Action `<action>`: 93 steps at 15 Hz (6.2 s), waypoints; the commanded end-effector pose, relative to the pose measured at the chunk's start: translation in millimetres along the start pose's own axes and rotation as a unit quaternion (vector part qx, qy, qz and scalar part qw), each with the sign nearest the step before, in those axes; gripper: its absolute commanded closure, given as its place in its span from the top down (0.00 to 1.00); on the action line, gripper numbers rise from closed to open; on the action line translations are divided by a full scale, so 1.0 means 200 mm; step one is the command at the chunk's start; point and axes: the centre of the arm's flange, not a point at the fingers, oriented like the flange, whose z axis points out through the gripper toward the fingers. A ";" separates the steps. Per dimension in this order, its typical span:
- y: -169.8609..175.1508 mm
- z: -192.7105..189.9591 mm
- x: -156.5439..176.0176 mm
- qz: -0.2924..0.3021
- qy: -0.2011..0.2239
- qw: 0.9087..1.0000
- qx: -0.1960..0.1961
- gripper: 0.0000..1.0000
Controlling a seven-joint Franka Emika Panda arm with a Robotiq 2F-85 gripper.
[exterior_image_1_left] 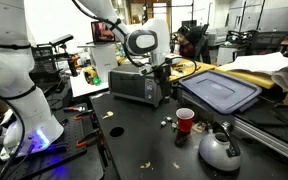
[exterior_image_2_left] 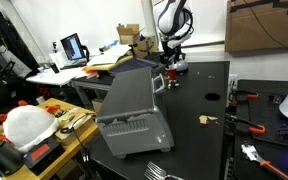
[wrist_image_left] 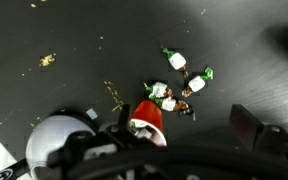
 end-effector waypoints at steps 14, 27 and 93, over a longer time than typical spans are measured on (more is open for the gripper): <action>-0.16 0.13 -0.58 -0.100 -0.056 0.990 0.076 1.00; -0.15 0.66 -0.13 -0.063 -0.079 0.994 0.045 1.00; 0.53 0.24 0.30 -0.136 -0.058 0.988 0.054 0.04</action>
